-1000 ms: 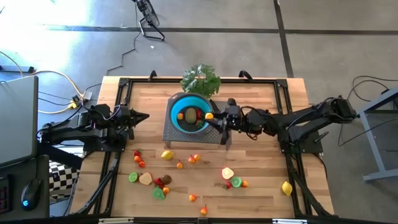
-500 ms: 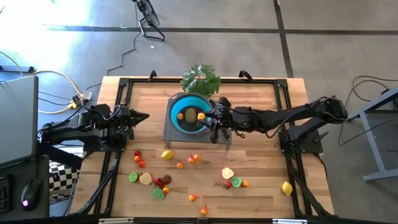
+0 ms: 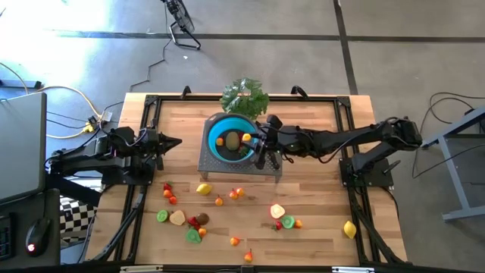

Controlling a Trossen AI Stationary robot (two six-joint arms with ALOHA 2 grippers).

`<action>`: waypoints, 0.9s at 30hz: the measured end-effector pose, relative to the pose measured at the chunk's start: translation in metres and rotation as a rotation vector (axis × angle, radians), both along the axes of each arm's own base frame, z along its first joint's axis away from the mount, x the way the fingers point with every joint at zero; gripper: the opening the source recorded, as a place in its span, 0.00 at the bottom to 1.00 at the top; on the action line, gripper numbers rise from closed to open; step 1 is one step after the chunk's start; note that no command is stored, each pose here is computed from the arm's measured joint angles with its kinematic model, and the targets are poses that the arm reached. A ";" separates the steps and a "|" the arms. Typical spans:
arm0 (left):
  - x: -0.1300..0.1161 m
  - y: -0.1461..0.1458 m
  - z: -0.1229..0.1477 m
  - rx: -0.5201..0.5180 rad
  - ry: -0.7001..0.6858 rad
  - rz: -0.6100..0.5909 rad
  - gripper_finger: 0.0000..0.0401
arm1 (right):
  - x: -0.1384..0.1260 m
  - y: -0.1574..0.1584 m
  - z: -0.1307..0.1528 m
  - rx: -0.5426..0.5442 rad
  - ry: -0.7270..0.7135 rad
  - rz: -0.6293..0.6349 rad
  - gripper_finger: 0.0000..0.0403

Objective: Pick & Place Fruit
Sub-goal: Put the pear into the blue strainer bowl on the shelf, then put the lemon into the blue strainer bowl on the shelf

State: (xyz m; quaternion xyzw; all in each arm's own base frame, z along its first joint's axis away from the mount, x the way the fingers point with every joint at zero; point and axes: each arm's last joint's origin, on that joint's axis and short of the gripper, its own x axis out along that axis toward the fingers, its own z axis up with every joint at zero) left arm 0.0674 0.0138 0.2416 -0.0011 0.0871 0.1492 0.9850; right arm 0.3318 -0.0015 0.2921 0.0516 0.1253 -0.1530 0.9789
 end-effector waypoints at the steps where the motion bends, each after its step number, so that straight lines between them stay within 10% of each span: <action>1: 0.000 0.000 0.000 0.000 0.001 0.000 0.00 | 0.000 0.000 0.000 0.000 0.001 -0.001 0.37; 12: 0.000 0.000 0.000 0.000 0.000 0.000 0.00 | -0.001 0.003 0.001 -0.024 0.005 0.015 0.48; 27: 0.000 0.000 0.000 0.000 0.001 0.000 0.00 | -0.044 0.043 0.042 0.027 -0.068 0.175 0.21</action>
